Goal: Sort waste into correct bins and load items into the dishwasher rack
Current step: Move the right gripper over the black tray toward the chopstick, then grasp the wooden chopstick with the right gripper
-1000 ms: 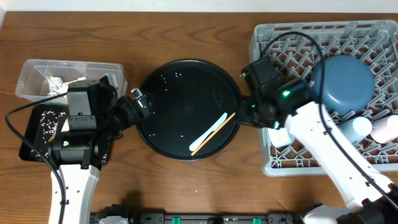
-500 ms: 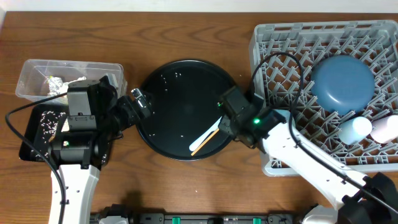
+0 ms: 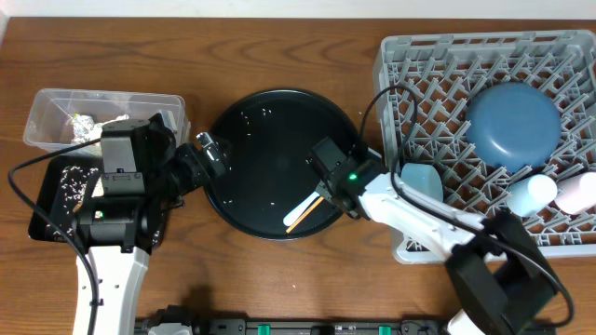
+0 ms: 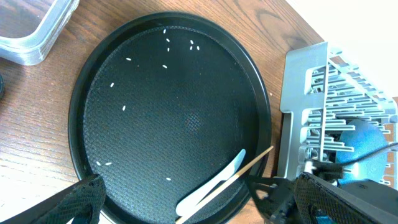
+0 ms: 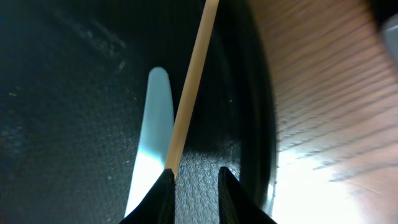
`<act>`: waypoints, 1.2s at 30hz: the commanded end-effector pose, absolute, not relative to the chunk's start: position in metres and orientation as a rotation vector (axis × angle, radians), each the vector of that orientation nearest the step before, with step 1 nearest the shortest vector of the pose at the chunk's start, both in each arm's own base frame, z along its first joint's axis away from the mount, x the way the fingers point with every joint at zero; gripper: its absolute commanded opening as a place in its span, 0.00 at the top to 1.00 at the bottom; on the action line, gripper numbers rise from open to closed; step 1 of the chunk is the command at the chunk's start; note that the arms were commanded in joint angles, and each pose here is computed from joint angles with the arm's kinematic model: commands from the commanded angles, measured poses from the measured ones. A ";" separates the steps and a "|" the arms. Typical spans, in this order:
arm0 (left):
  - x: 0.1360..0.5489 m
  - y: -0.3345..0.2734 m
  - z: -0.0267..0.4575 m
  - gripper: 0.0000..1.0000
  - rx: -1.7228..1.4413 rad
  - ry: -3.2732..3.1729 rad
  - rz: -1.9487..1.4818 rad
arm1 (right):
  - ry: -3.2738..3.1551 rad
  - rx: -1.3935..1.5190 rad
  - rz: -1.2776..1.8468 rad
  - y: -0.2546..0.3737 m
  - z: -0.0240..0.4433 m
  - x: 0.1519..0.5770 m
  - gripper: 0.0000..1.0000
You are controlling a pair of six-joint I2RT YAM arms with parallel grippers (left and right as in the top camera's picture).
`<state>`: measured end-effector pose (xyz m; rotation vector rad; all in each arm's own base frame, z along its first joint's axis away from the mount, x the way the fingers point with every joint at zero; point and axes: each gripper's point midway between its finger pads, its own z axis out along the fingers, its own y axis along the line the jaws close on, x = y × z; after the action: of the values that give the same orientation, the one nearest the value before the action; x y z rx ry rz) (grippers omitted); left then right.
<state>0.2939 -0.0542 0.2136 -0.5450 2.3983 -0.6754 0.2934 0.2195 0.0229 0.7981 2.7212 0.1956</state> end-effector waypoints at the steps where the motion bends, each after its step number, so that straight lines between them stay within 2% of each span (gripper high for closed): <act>1: 0.296 -0.051 0.218 0.02 -0.533 2.386 -0.657 | 2.753 0.810 0.204 0.227 0.011 0.287 0.81; 7: 0.296 -0.051 0.218 0.02 -0.533 2.386 -0.657 | 2.768 0.812 0.191 0.230 -0.005 0.288 0.81; 17: 0.296 -0.051 0.219 0.02 -0.533 2.386 -0.657 | 2.768 0.805 0.215 0.233 -0.004 0.290 0.83; 30: 0.296 -0.051 0.219 0.02 -0.533 2.386 -0.657 | 2.704 0.728 0.345 0.236 0.043 0.303 0.83; 36: 0.296 -0.051 0.219 0.02 -0.533 2.386 -0.657 | 2.699 0.728 0.351 0.236 0.045 0.303 0.82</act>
<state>0.2939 -0.0542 0.2136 -0.5450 2.3983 -0.6754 0.3001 0.2376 0.0401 0.7447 2.7113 0.3465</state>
